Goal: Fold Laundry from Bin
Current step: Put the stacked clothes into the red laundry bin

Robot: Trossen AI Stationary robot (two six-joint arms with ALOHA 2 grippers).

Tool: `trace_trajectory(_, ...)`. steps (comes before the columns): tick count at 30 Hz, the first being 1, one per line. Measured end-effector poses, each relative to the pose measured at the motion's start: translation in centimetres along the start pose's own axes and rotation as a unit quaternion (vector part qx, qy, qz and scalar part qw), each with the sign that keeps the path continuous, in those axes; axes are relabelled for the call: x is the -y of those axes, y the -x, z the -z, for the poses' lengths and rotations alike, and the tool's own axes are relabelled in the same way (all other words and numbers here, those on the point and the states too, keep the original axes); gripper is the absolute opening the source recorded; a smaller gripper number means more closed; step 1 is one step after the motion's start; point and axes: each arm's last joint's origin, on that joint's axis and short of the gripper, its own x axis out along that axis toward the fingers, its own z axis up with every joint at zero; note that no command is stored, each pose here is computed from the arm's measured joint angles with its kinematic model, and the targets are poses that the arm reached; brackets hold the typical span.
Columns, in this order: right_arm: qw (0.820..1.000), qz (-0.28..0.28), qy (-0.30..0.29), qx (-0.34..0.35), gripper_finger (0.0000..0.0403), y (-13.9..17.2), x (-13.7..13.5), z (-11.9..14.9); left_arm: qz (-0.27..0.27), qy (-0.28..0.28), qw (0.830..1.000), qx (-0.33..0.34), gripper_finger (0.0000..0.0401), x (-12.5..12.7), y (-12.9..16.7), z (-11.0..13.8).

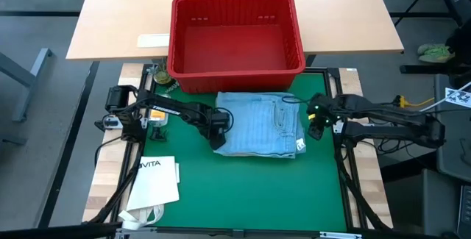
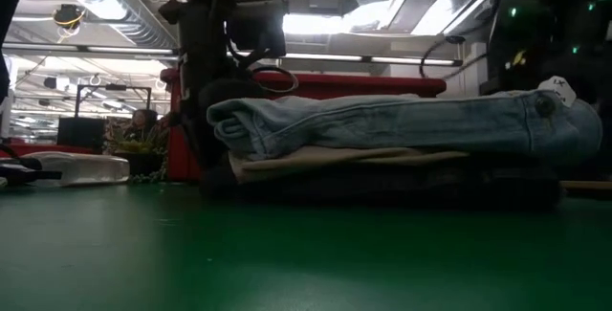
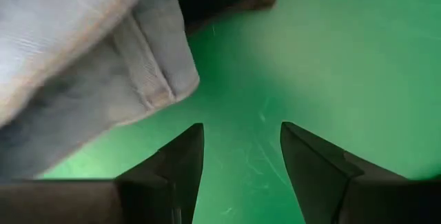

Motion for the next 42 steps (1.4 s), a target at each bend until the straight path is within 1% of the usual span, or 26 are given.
trace_trajectory(3, 1.000, 0.002, -0.017, -0.019, 0.0192, -1.8, 0.2, 0.2, 0.002, 0.007, 1.000, -0.002, 0.0001, 0.1, 0.0, 0.1)
trace_trajectory(5, 1.000, -0.009, -0.016, 0.004, 0.0192, -2.7, 0.1, -0.3, 0.004, 0.008, 1.000, -0.003, 0.0001, 0.1, 0.0, 0.1)
trace_trajectory(10, 0.999, -0.031, -0.013, 0.031, 0.0192, -4.7, 0.0, -1.5, 0.008, 0.010, 1.000, -0.005, 0.0001, 0.2, 0.0, 0.1)
trace_trajectory(14, 0.999, -0.035, -0.013, 0.013, 0.0192, -6.2, -0.1, -2.2, 0.013, 0.017, 1.000, -0.009, 0.0001, 0.2, 0.0, 0.2)
trace_trajectory(20, 0.996, -0.085, -0.014, -0.002, 0.0192, -8.0, -0.4, -3.2, 0.015, 0.018, 1.000, -0.011, 0.0001, 0.2, -0.1, 0.2)
trace_trajectory(29, 0.993, -0.118, -0.020, 0.011, 0.0192, -8.3, -0.7, -3.8, 0.027, 0.020, 0.999, -0.018, 0.0001, 0.3, -0.1, 0.2)
trace_trajectory(36, 0.993, -0.110, -0.019, 0.022, 0.0192, -8.4, -0.7, -4.0, 0.023, 0.021, 0.999, -0.028, 0.0001, 0.1, 0.0, 0.3)
trace_trajectory(39, 0.992, -0.116, -0.021, 0.034, 0.0192, -8.4, -0.8, -4.2, 0.034, 0.022, 0.998, -0.039, 0.0001, 0.1, 0.0, 0.4)
trace_trajectory(42, 0.992, -0.116, -0.006, 0.055, 0.0192, -8.4, -1.5, -4.4, 0.037, 0.024, 0.998, -0.044, 0.0001, 0.1, 0.0, 0.4)
